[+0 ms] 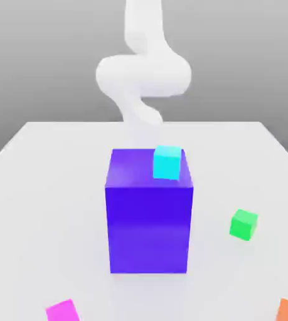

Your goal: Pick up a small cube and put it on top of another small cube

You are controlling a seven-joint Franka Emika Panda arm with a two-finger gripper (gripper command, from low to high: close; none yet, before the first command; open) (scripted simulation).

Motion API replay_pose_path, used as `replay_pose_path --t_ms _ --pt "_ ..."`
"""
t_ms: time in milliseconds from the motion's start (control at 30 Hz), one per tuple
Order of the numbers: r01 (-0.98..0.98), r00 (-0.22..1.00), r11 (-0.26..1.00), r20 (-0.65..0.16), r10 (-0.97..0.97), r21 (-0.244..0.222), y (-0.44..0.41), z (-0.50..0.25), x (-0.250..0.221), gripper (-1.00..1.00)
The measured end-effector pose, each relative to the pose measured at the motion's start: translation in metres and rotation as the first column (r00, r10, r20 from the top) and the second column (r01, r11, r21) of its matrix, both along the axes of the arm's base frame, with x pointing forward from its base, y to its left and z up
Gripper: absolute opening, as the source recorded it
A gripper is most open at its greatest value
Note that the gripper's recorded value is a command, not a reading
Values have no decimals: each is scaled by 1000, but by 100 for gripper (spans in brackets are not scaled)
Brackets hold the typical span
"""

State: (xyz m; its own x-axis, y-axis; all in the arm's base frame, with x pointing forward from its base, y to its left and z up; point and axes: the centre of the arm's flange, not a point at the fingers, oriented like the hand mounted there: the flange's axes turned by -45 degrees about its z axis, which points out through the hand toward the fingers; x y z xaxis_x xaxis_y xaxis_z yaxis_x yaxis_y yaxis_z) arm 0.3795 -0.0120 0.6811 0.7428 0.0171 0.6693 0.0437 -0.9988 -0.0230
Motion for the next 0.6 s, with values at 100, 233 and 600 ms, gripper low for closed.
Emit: replay_pose_path --t_ms 100,233,600 --pt "-63 995 998 -79 64 13 -13 -41 38 0" --pt "-132 976 991 -173 136 30 -27 -101 81 0" --pt "-276 876 960 -401 270 43 -63 -283 147 0"
